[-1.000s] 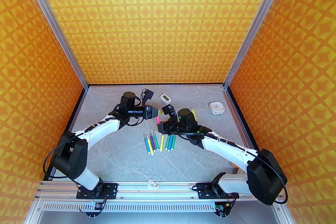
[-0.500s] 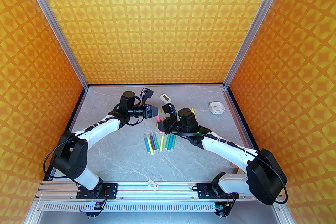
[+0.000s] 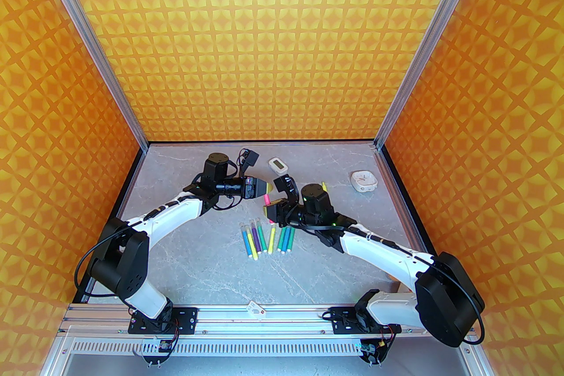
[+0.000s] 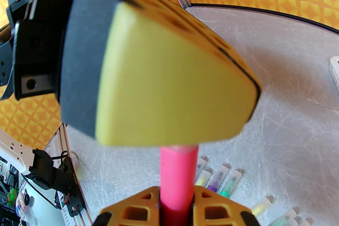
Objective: Open the pen caps
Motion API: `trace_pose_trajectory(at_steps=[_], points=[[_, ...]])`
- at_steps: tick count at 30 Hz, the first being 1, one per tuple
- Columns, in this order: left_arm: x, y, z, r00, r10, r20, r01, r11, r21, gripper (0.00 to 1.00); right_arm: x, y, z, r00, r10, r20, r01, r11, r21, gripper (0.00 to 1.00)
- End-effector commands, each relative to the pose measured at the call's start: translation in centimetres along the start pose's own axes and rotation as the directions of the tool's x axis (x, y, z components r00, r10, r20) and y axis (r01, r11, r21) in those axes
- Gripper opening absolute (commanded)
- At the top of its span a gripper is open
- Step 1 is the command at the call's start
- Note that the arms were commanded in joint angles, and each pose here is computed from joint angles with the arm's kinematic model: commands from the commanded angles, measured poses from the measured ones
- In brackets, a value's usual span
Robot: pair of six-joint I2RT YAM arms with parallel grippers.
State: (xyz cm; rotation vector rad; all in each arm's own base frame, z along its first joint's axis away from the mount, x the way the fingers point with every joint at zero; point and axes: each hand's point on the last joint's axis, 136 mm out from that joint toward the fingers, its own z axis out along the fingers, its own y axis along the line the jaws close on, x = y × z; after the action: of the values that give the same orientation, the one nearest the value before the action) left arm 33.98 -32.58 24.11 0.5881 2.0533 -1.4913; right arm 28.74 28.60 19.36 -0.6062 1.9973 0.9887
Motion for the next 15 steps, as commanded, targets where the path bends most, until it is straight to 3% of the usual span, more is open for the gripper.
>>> trace_pose_trajectory(at_steps=[1, 11, 15], points=[[-5.0, 1.6, -2.1, 0.989, 0.042, 0.144, -0.025, 0.993, -0.114, 0.00, 3.9, 0.4, -0.9, 0.994, -0.009, -0.109, 0.006, 1.000, -0.031, 0.00], [-6.8, 3.4, -3.8, 0.975, 0.005, 0.220, 0.038, 0.981, -0.192, 0.00, 5.3, -0.1, -1.8, 0.994, -0.006, -0.109, 0.006, 1.000, -0.002, 0.00], [-5.9, 5.8, -5.5, 0.984, 0.007, 0.178, 0.057, 0.936, -0.348, 0.00, 5.4, -2.4, -2.1, 0.993, 0.001, -0.118, 0.014, 0.991, 0.130, 0.00]])
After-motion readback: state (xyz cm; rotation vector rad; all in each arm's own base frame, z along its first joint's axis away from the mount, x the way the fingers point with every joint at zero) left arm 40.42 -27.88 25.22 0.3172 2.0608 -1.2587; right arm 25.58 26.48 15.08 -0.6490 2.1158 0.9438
